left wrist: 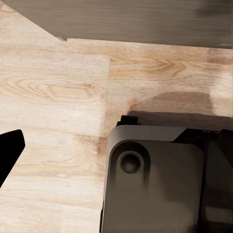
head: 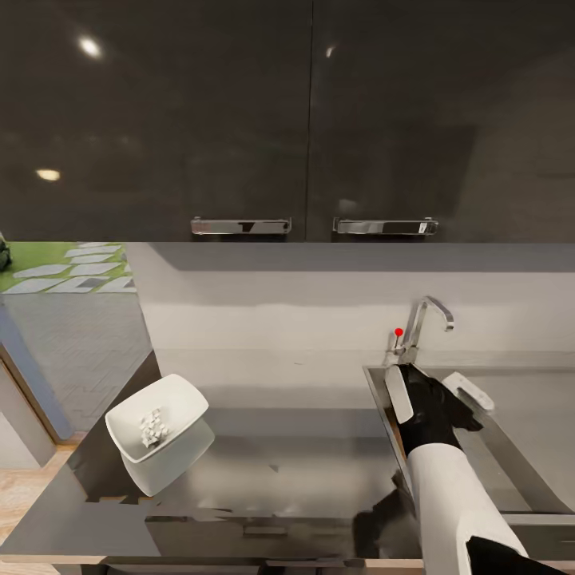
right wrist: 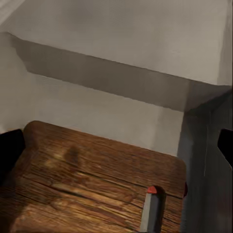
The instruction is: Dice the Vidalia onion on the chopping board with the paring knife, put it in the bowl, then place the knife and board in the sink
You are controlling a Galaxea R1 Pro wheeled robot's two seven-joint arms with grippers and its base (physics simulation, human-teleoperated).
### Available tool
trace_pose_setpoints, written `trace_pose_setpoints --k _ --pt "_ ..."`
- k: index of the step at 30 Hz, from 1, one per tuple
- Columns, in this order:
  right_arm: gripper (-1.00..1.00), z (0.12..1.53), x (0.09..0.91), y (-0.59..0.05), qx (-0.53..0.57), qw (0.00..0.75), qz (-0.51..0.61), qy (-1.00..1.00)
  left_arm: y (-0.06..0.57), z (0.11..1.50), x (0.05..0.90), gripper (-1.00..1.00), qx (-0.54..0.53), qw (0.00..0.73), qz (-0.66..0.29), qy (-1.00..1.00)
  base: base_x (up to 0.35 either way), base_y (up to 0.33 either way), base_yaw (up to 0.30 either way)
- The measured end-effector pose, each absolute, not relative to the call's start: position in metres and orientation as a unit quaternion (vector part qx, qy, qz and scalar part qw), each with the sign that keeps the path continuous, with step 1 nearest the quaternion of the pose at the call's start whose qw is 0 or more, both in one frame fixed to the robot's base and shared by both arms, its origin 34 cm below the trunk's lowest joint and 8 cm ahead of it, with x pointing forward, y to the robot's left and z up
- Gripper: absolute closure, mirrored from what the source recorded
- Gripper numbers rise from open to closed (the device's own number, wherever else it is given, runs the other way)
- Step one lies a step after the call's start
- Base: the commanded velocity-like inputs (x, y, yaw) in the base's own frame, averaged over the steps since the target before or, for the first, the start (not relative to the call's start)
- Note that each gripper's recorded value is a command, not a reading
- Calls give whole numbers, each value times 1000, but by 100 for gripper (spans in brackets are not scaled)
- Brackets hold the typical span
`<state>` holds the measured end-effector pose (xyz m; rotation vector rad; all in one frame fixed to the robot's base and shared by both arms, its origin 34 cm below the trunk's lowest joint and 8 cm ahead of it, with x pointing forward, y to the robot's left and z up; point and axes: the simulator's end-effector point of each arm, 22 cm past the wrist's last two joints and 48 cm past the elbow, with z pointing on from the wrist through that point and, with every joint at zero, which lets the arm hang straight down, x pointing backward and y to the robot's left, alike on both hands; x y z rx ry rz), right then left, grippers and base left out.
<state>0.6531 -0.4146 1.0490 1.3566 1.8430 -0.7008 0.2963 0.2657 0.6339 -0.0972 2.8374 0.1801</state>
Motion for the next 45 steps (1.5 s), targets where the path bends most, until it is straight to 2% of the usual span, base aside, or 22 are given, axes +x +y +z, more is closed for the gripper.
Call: trace_pose_setpoints --k 4,11,14,21,31,40,45 --pt "-100 1054 682 -414 481 394 -232 748 266 634 297 -100 -34 149 63 986 0 0 0" --pt "-100 1066 714 -461 409 439 -191 777 265 634 297 -100 -33 150 62 986 0 0 0" --pt "-100 1061 732 -454 359 447 -145 806 265 634 298 -100 -33 151 61 986 -65 0 0" --pt "-100 1069 742 -463 304 458 -131 825 263 637 306 -100 -35 170 59 983 -234 0 0" --pt "-100 1092 762 -464 181 483 -39 856 263 637 307 -100 -35 172 59 983 -303 0 0" --pt "-100 1109 773 -416 33 498 26 866 262 637 307 -100 -35 172 59 983 -310 0 0" --pt "-100 1106 771 -404 0 491 35 870 262 637 307 -100 -35 172 59 983 -310 0 0"
